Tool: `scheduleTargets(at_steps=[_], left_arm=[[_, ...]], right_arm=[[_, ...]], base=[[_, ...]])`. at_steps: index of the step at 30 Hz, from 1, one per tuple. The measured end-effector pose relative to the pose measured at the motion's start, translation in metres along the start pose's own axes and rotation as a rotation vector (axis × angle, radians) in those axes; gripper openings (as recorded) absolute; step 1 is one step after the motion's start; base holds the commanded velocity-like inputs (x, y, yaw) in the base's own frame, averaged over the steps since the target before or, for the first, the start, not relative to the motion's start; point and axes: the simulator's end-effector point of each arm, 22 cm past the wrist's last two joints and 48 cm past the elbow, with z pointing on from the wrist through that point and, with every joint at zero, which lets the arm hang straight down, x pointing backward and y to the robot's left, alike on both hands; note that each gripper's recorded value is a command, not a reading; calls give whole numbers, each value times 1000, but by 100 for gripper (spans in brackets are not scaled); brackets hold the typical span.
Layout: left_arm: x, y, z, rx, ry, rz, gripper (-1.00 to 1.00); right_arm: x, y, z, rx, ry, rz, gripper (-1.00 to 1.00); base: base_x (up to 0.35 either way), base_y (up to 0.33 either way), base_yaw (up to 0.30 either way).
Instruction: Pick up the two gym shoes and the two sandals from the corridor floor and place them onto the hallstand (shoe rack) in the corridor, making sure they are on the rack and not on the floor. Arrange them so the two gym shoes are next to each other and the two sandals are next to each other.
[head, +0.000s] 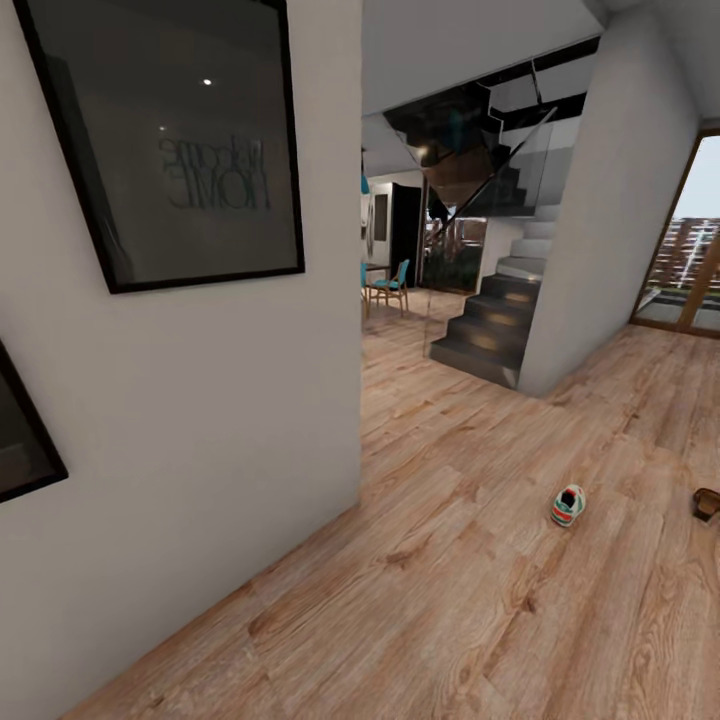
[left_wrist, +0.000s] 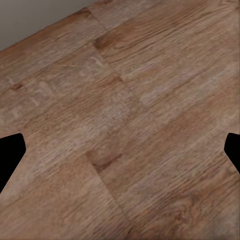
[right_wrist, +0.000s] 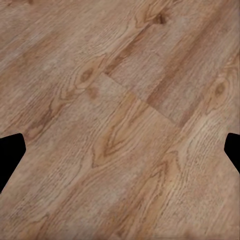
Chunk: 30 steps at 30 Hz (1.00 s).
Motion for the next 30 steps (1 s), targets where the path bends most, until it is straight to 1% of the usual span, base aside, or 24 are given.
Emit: scheduleTargets(at_steps=[6,9,18,30], left_arm=[[9,0,7,0,0,0,100],[14,0,11,0,1,0,100],[30,0,22,0,8,0,100],[53,1,36,-1,16,1,100]], right_arm=[[9,1,7,0,1,0,100],[14,1,11,0,2,0,100],[31,1,22,0,9,-1,100],[54,2,36,1,19,-3,100]], base=[[0,0,-12],[0,0,-151],[0,0,-224],[0,0,-266]])
